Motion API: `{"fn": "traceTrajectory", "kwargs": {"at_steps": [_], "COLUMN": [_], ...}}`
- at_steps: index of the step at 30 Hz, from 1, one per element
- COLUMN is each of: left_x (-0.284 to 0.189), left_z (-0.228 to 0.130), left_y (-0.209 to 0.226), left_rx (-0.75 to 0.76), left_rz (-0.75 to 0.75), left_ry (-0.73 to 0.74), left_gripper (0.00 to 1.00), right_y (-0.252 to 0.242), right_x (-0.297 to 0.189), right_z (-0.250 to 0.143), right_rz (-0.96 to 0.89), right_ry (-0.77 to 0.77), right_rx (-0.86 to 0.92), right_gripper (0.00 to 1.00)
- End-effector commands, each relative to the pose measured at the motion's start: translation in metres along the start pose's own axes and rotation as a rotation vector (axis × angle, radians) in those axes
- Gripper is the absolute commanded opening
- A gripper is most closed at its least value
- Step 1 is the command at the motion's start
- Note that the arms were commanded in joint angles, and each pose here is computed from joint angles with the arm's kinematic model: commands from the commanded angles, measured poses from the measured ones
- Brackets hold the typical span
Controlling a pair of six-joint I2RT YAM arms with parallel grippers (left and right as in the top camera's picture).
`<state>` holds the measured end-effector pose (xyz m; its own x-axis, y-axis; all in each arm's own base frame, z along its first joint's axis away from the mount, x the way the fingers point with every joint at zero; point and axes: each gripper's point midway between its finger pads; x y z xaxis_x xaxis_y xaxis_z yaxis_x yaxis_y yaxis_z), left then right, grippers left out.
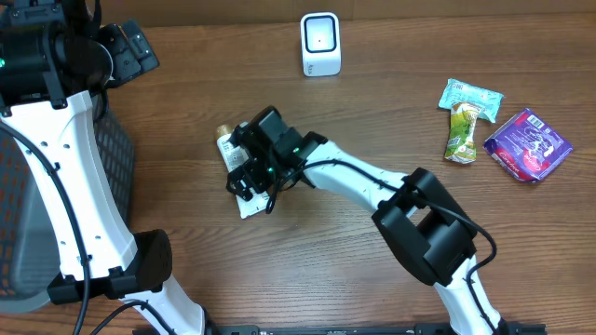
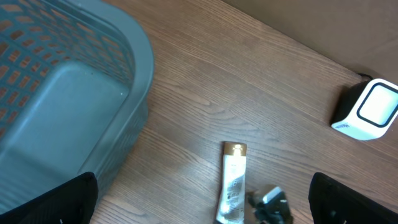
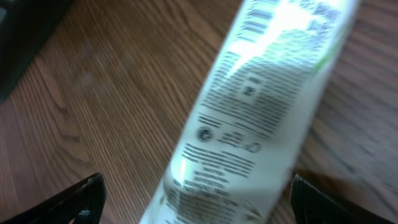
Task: Scan the item barcode
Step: 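Move the right gripper to the white tube and grasp it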
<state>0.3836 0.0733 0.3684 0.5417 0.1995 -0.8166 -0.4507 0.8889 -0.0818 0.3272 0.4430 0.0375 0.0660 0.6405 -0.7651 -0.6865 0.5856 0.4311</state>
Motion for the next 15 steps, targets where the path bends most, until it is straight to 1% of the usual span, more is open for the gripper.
{"fn": "traceTrajectory", "kwargs": {"at_steps": [1,8,10,11,13,14,15], "left_x": [0.002,0.002,0.002,0.002,0.002,0.002,0.002], "left_z": [-0.001,-0.001,-0.001,-0.001,-0.001,-0.001,-0.001], "left_y": [0.000,0.000,0.000,0.000,0.000,0.000,0.000], "left_rx": [-0.016,-0.016,-0.016,-0.016,-0.016,-0.016,-0.016], "left_rz": [0.000,0.000,0.000,0.000,0.000,0.000,0.000], "left_ry": [0.008,0.008,0.008,0.008,0.008,0.008,0.008], "left_gripper": [0.99,1.00,1.00,0.99,0.99,1.00,1.00], "right_y": [-0.007,-0.025,-0.025,-0.025,-0.025,-0.025,-0.025], "right_x": [0.009,0.025,0.026,0.026,0.026,0.026,0.026], "right_z": [0.005,-0.009,-0.011,-0.011,-0.012,-0.013,-0.014], "right_rz": [-0.027,-0.075,-0.077,-0.077,-0.078,-0.077,-0.078], "right_ry": [-0.013,0.019,0.026,0.027,0.031,0.032,0.034], "right_rx": [-0.007,0.021,0.034,0.044,0.072,0.087,0.109], "right_gripper": [0.95,0.95,0.93,0.90,0.78,0.71,0.58]}}
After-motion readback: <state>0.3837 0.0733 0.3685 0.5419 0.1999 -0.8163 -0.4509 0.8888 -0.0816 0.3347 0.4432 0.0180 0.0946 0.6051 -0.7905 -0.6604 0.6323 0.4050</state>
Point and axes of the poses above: each gripper's point midway between its finger pads, its own x axis out along the fingers, its own y axis along the line the jaws close on, z = x × y, and after that the axes turned 3 degrees about x, right-handed
